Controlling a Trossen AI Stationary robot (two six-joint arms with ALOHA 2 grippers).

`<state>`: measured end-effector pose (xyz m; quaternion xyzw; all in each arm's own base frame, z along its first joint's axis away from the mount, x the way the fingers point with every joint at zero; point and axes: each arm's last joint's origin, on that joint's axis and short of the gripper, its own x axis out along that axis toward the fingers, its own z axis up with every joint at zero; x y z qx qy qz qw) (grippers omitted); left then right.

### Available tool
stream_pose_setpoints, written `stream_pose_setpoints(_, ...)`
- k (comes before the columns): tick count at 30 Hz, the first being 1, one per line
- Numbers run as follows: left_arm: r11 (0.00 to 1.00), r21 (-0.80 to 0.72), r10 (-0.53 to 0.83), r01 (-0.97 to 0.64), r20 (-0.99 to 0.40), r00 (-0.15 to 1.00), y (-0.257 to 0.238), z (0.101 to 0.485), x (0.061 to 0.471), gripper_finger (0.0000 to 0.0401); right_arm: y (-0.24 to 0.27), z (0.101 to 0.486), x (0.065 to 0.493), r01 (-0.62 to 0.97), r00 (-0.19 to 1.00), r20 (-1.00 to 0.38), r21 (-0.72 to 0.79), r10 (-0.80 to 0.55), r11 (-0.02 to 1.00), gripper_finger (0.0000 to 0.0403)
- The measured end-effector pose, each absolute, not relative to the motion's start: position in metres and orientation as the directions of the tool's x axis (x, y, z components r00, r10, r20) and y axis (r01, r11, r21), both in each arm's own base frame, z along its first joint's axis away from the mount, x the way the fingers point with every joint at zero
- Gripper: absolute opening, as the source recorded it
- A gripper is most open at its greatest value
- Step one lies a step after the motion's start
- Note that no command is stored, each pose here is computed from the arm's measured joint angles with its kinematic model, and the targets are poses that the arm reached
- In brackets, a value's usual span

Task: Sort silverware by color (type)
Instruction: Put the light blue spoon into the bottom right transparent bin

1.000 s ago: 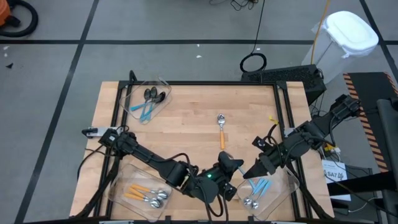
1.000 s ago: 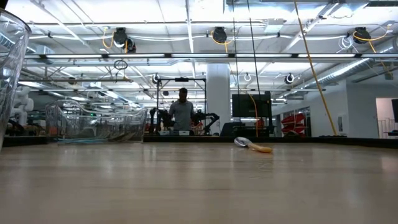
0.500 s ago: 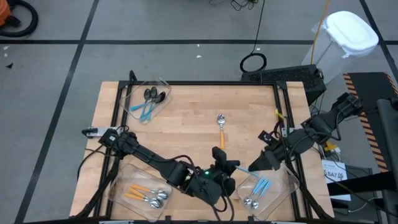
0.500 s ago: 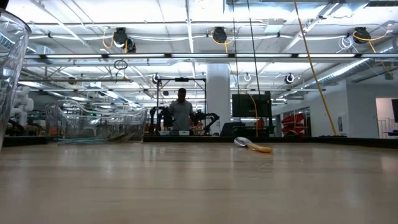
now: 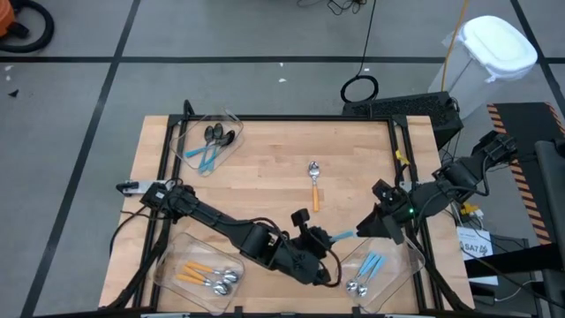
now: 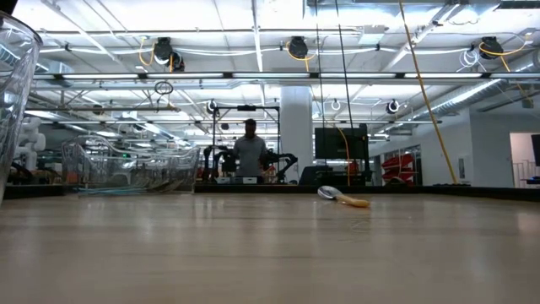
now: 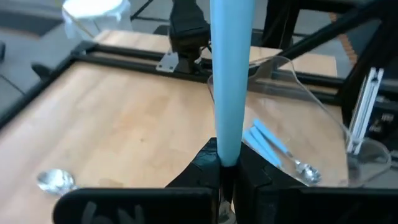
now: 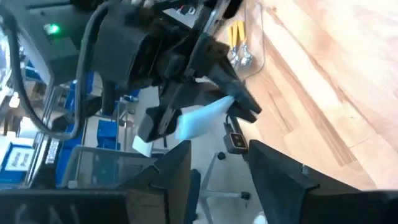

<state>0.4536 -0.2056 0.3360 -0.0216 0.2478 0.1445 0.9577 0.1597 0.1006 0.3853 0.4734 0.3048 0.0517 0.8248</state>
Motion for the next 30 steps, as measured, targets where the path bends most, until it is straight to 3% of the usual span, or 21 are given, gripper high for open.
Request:
stream_pose_setpoints(5, 0.942, -0.067, 0.256, -0.328, -0.489, 0.834, -0.205, 0.336, 0.454, 0.0014, 0.100, 0.384, 0.159, 0.189, 0.802, -0.468, 0.789, 0.371, 0.585, 0.0157)
stream_pose_setpoints(20, 0.888, -0.358, 0.046, -0.289, -0.555, 0.830, -0.212, 0.334, 0.453, 0.0014, 0.102, 0.384, 0.156, 0.110, 0.793, -0.471, 0.734, 0.386, 0.670, 0.0157)
stream_pose_setpoints(30, 0.822, -0.466, 0.016, -0.329, -0.558, 0.830, -0.219, 0.334, 0.450, 0.0014, 0.103, 0.382, 0.139, 0.095, 0.747, -0.517, 0.704, 0.417, 0.704, 0.0157)
